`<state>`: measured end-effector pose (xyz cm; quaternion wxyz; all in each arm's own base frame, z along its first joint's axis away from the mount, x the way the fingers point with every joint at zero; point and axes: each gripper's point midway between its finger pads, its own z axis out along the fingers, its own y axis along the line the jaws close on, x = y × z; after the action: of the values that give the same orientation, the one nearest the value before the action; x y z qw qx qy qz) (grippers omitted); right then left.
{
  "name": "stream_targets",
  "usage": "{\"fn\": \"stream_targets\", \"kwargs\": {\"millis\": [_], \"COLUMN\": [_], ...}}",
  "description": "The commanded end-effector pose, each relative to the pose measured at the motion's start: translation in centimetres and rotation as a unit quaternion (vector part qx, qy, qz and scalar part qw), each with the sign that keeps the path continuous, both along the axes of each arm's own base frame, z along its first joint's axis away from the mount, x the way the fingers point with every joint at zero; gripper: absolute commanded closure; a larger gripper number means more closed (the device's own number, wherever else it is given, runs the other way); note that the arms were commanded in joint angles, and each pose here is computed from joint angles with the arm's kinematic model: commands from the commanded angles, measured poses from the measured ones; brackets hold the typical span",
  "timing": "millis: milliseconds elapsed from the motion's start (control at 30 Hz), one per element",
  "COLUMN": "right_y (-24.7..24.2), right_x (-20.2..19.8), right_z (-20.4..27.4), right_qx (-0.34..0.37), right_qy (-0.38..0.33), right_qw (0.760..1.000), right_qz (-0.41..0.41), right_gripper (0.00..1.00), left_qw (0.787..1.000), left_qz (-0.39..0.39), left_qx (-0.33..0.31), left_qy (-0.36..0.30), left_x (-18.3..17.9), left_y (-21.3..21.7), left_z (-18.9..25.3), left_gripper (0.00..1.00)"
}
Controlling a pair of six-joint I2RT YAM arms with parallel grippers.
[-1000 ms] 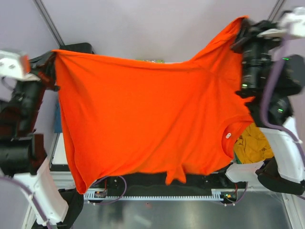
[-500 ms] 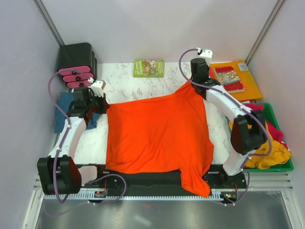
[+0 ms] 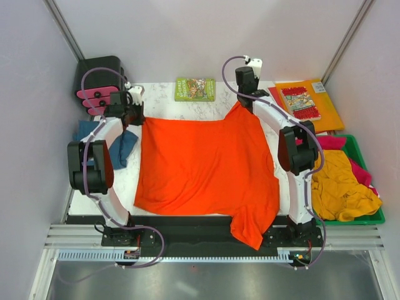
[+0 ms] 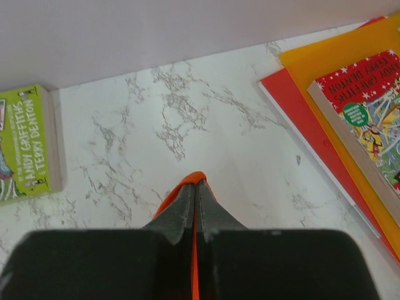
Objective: Fold and stack the t-shirts
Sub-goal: Flatten out the tshirt, then fold the flattened tshirt in 1/3 of the way
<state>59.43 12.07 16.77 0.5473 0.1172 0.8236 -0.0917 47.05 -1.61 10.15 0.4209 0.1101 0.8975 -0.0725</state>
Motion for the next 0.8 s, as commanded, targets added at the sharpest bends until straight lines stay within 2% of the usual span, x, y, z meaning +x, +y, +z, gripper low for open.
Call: {"fn": "stream_targets", "kwargs": {"millis": [0,100,233,467,567,767], "right_y": [-0.5,-1.0,-0.8,0.3,1.0,2.8], "right_x": [2.4,3.4,4.6,5.7,4.8,-0.4], "right_z": [1.6,0.6,-0.9,0.1,2.7,6.6], "right_qx": [0.006,0.01,0.01,0.028,0.029,0.037], "right_qy": [-0.025,-0.02,-0.013,-0.029,-0.045,-0.07], "right_qw": [1.0,1.0,1.0,0.999,0.999,0.997], "right_qz": [-0.013,-0.018,-0.015,-0.001,0.007,0.025], "right_gripper": [1.0,1.0,1.0,1.0,1.0,1.0], "left_qw": [0.996,0.995,0.997,0.996,0.995,0.993], "left_qz": [0.023,0.028,0.037,0.036,0.036,0.036], "left_qx": [0.028,0.029,0.026,0.032,0.033,0.02], "left_qy": [-0.083,-0.087,-0.066,-0.073,-0.087,-0.109], "left_x": [6.5,8.3,9.8,10.4,10.3,8.3], "left_y": [1.5,1.7,2.0,1.4,1.2,0.7], "left_z": [4.4,4.9,2.7,3.0,4.7,8.3], "left_gripper": [0.98,0.98,0.98,0.98,0.98,0.98]}}
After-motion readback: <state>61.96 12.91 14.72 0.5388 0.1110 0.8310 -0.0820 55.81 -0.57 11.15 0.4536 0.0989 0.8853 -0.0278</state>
